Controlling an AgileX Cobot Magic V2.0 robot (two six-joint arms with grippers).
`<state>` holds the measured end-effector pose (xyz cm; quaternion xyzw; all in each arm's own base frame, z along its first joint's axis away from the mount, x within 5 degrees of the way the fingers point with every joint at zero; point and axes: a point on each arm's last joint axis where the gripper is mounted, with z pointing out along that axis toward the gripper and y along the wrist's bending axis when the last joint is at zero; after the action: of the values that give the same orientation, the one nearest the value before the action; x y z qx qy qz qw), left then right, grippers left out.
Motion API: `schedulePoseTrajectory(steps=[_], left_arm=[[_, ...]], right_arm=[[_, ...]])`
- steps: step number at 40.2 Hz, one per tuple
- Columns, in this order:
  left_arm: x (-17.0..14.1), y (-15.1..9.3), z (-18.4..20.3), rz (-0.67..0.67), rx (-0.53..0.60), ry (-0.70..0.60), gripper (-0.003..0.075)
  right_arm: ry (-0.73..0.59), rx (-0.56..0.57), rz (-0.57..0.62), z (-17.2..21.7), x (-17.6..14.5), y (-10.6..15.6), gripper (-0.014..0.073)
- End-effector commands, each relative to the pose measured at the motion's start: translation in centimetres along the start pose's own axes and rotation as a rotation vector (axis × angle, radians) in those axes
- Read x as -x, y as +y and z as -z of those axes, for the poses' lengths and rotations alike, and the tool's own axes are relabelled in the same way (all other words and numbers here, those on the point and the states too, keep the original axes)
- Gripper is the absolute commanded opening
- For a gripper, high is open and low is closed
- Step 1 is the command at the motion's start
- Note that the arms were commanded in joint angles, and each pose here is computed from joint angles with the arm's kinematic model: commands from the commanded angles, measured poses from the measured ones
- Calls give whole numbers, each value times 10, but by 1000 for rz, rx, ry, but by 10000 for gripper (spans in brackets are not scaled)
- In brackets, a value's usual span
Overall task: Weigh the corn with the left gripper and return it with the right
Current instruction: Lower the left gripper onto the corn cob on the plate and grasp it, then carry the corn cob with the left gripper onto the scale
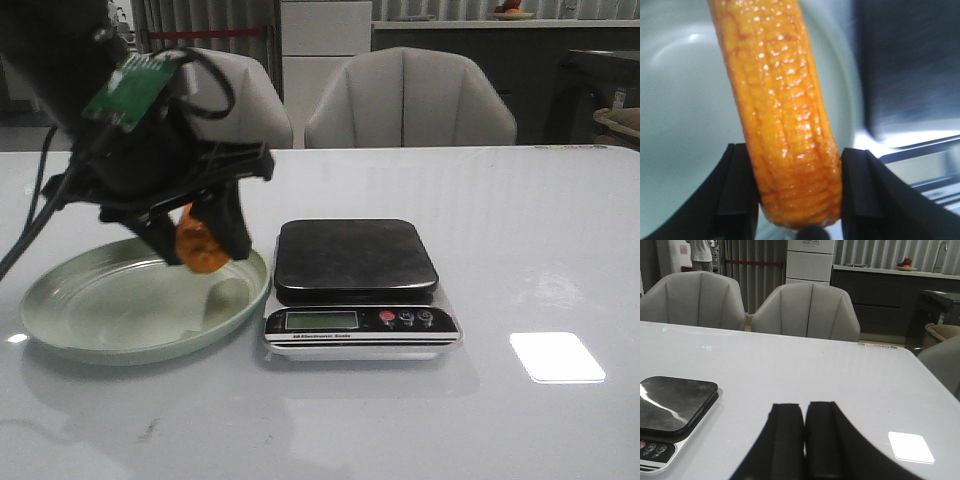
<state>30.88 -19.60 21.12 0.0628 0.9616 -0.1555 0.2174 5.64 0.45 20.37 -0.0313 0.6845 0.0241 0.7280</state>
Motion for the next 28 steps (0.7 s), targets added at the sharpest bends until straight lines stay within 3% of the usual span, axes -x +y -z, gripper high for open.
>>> schedulePoseTrajectory(steps=[1,11,22,28], left_arm=[[19,-33,31,-52,-101,-142,134],[25,-69,23,-106,-167,-173,136],[25,-88,-5,-115,-182,-120,141],[24,-93,-17,-104,-189,-103,251]], right_arm=[[-99,-7,15,2,8,0,163],[-99,-7,15,2,8,0,163],[-98,-7,15,2,8,0,163],[-98,-7,15,2,8,0,163]])
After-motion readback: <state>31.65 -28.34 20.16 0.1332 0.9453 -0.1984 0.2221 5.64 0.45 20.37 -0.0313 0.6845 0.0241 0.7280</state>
